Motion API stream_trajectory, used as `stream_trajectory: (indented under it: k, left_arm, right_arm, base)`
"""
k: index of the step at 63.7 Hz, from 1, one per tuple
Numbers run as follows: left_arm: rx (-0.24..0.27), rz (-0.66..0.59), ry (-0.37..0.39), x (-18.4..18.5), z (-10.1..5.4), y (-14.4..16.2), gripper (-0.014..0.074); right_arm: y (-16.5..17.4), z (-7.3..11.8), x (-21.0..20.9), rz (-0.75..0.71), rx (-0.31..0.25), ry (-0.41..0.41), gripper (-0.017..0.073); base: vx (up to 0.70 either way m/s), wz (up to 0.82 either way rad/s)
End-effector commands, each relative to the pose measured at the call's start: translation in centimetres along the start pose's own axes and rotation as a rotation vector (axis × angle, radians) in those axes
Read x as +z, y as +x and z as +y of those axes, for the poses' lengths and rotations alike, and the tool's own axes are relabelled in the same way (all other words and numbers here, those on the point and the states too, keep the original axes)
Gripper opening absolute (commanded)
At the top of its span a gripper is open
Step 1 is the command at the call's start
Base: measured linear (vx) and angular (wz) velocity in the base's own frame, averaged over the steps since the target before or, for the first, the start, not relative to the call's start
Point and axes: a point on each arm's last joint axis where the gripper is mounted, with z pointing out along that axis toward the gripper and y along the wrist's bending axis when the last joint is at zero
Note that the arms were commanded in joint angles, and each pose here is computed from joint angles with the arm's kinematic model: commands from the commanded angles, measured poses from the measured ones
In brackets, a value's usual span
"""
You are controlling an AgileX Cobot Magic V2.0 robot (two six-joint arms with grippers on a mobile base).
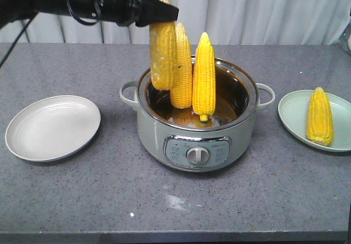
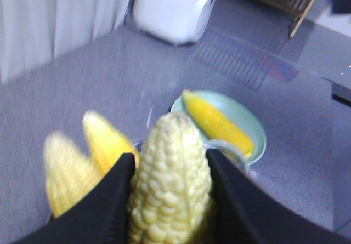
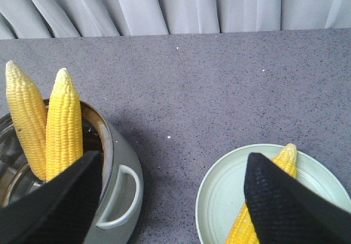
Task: Distribute corn equally
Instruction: 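Close the left gripper on the pale cob tip and lift it out, then carry the cob with the left gripper and lay it on the cream plate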
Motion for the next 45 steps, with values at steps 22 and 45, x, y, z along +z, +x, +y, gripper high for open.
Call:
stream_trajectory:
  k: [22, 45]
  left_arm:
    - [0.154, 0.161, -0.470, -13.0, -5.8, -5.0, -0.0008]
    - [-0.071, 0.431, -0.841, -13.7, -0.7, -0.7, -0.0007]
  right_arm:
    - [-1.3, 0.9, -1.6, -0.106, -0.006, 0.005, 0.0528]
    - [-1.3, 0.9, -1.6, -0.104, -0.005, 0.002, 0.0528]
  base:
    - [0.00, 0.00]
    - [0.00, 0.00]
